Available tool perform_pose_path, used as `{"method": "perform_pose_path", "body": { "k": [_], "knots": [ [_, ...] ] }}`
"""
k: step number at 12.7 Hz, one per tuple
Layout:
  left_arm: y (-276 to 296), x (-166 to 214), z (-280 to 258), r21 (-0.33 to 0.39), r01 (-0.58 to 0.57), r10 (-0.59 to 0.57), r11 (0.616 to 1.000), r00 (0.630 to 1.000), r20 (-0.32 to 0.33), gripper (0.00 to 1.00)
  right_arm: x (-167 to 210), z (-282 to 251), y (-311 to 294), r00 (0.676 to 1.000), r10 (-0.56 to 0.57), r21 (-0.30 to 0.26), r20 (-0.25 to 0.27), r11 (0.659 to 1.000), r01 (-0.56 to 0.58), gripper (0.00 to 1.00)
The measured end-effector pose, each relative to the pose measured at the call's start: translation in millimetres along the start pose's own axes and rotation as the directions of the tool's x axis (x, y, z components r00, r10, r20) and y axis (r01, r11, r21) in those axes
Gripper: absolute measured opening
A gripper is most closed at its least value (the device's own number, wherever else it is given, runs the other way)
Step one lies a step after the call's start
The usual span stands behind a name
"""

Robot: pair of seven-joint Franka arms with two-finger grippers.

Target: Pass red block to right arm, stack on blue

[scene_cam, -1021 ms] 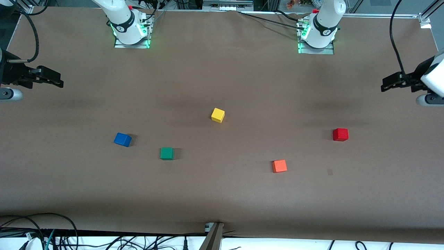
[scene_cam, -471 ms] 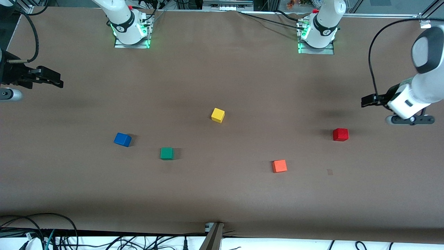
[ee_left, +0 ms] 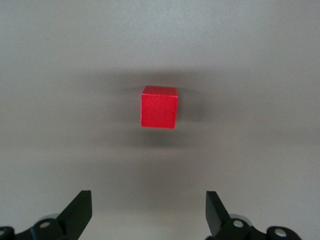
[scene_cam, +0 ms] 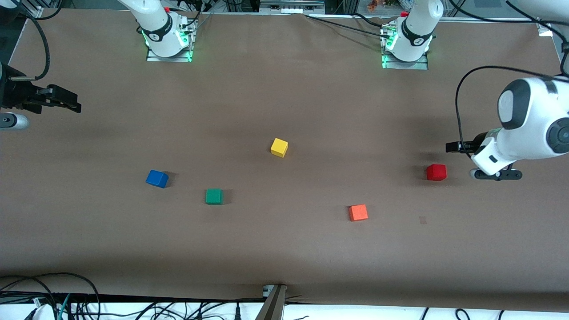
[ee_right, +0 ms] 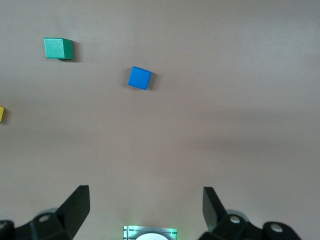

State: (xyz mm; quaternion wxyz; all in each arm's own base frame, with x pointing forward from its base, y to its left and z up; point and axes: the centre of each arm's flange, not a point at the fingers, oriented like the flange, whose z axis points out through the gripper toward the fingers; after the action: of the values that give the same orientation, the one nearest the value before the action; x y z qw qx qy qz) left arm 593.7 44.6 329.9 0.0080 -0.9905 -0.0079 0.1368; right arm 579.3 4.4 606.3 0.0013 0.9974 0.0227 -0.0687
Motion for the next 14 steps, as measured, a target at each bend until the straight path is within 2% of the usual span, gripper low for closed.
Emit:
{"method": "perform_pose_path", "body": {
  "k": [5, 11, 14],
  "knots": [
    [-3, -2, 77, -0.002, 0.006, -0.006, 1.000, 0.996, -0.084, 1.00, 0, 1, 0, 1.000, 0.000, 0.000, 0.001, 1.000, 0.000, 1.00],
    [2, 9, 96, 0.001, -0.004, 0.004, 1.000, 0.986, -0.165, 1.00, 15, 15, -3, 1.000, -0.004, -0.003, 0.000, 1.000, 0.004, 1.00],
    [2, 16, 111, 0.001, -0.004, 0.005, 1.000, 0.983, -0.183, 1.00, 22, 25, -3, 1.000, -0.004, -0.004, 0.014, 1.000, 0.004, 1.00]
  ]
}}
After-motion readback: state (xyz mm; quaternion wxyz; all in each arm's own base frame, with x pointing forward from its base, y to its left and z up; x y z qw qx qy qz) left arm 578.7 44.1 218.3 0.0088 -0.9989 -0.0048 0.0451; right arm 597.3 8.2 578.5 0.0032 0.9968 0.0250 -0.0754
